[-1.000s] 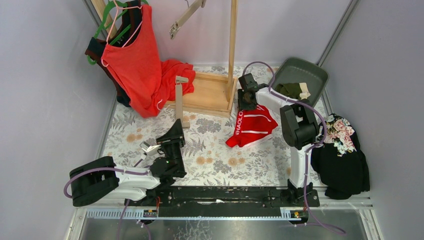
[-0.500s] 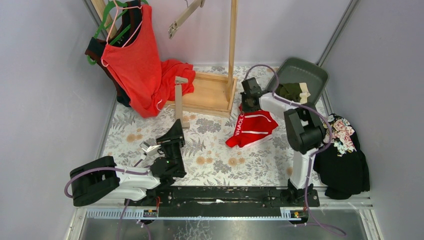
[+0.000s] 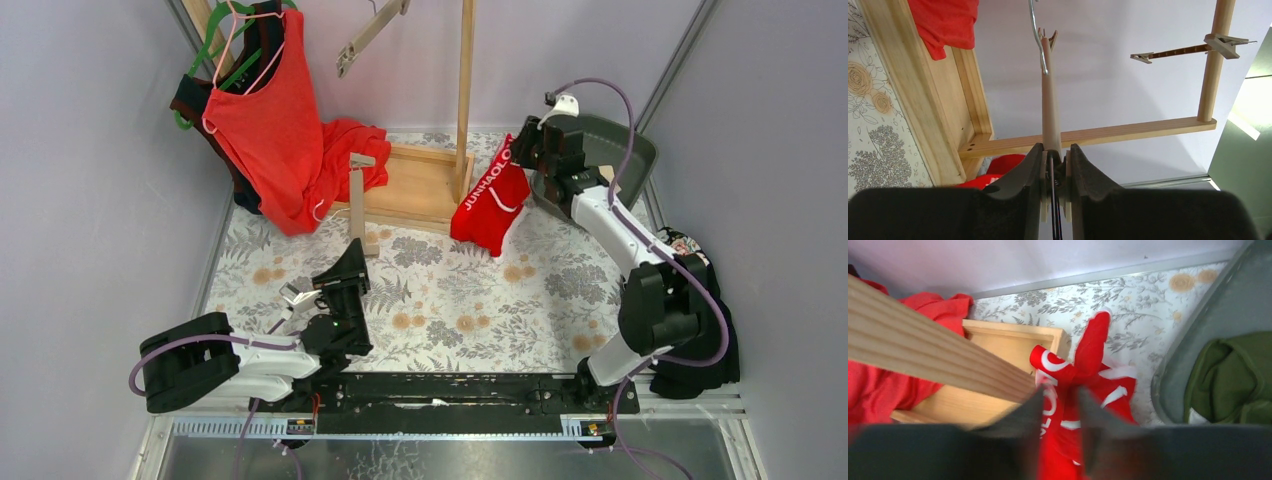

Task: Clip the underwear to the hanger
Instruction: Flatten out the underwear at the center of the board.

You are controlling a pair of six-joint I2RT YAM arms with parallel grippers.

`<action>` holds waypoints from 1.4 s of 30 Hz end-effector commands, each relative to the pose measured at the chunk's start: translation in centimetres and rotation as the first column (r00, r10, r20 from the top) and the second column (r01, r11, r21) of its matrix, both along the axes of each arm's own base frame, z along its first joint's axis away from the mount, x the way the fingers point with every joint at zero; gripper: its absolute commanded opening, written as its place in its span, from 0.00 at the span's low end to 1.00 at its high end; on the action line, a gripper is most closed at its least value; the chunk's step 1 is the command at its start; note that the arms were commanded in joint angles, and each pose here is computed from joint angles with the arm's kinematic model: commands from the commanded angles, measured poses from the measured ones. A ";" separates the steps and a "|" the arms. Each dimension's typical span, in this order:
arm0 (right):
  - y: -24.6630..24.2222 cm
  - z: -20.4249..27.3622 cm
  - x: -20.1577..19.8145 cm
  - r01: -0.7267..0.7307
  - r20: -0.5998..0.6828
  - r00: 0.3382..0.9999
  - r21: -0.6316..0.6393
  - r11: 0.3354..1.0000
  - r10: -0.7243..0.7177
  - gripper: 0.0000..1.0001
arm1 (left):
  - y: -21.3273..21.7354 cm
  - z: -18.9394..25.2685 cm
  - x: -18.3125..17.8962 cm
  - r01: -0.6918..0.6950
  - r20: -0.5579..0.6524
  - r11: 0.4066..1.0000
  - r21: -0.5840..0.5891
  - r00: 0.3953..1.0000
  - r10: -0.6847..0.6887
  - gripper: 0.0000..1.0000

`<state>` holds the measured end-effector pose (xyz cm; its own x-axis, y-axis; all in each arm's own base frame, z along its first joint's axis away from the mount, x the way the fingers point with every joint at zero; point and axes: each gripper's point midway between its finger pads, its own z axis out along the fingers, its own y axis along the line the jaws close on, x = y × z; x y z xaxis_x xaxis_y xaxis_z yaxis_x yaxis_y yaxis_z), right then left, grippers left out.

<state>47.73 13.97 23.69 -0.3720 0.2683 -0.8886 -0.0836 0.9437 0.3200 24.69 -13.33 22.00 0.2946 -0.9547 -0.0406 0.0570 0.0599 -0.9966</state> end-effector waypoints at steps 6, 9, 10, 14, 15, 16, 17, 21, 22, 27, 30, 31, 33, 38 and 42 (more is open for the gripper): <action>-0.4 -0.2 1.4 -0.004 -0.037 0.999 0.020 1.000 0.005 0.78 | 1.7 0.0 -0.2 -0.052 -0.001 0.997 -0.053 0.999 0.052 0.00; -0.2 -0.8 -0.7 -0.043 -0.041 0.998 0.027 0.999 0.044 0.78 | 1.8 0.0 -0.2 -0.056 -0.002 0.997 -0.051 0.998 0.056 0.00; 0.0 -1.5 -1.5 -0.064 -0.065 0.996 0.019 0.998 0.066 0.77 | 1.8 0.0 -0.2 -0.059 -0.002 0.997 -0.051 0.998 0.059 0.00; 2.2 -4.9 -5.4 -0.183 -0.176 0.969 -0.055 0.981 0.171 0.72 | 1.7 0.1 -0.1 -0.059 -0.002 0.997 -0.049 0.998 0.059 0.00; 3.0 -5.8 -6.5 -0.218 -0.196 0.961 -0.104 0.970 0.195 0.72 | 1.7 0.1 -0.1 -0.057 -0.001 0.997 -0.049 0.998 0.057 0.00; 3.7 -6.6 -7.4 -0.246 -0.212 0.954 -0.156 0.957 0.211 0.72 | 1.7 0.1 -0.1 -0.056 0.000 0.997 -0.050 0.998 0.056 0.00; 4.5 -7.3 -8.3 -0.282 -0.225 0.946 -0.205 0.937 0.235 0.72 | 1.6 0.1 0.0 -0.056 0.001 0.997 -0.049 0.998 0.056 0.00; 6.0 -10.0 -10.2 -0.385 -0.270 0.912 -0.305 0.871 0.309 0.71 | 1.6 0.1 0.0 -0.056 0.002 0.997 -0.051 0.998 0.057 0.00; 6.2 -10.4 -10.4 -0.406 -0.276 0.904 -0.308 0.861 0.327 0.70 | 1.6 0.1 0.0 -0.055 0.002 0.997 -0.048 0.998 0.055 0.00; 5.8 -11.1 -10.3 -0.430 -0.246 0.900 -0.381 0.819 0.358 0.73 | 1.5 0.2 0.0 -0.055 0.003 0.997 -0.051 0.998 0.055 0.00; 5.5 -10.7 -9.9 -0.431 -0.219 0.902 -0.470 0.771 0.371 0.73 | 1.5 0.3 0.0 -0.054 0.004 0.997 -0.054 0.998 0.055 0.00; 5.8 -10.4 -10.0 -0.453 -0.207 0.890 -0.499 0.739 0.406 0.73 | 1.5 0.4 0.0 -0.053 0.006 0.997 -0.054 0.999 0.054 0.00; 6.1 -9.4 -9.9 -0.453 -0.170 0.882 -0.559 0.695 0.439 0.73 | 1.6 0.5 0.0 -0.056 0.006 0.997 -0.056 0.998 0.056 0.00; 7.7 -8.5 -10.3 -0.550 -0.180 0.799 -0.603 0.578 0.573 0.73 | 1.6 0.5 0.0 -0.053 0.011 0.996 -0.064 0.998 0.054 0.00; 8.4 -9.3 -10.4 -0.623 -0.250 0.739 -0.608 0.493 0.626 0.73 | 1.7 0.6 -0.1 -0.046 0.017 0.996 -0.071 0.999 0.047 0.00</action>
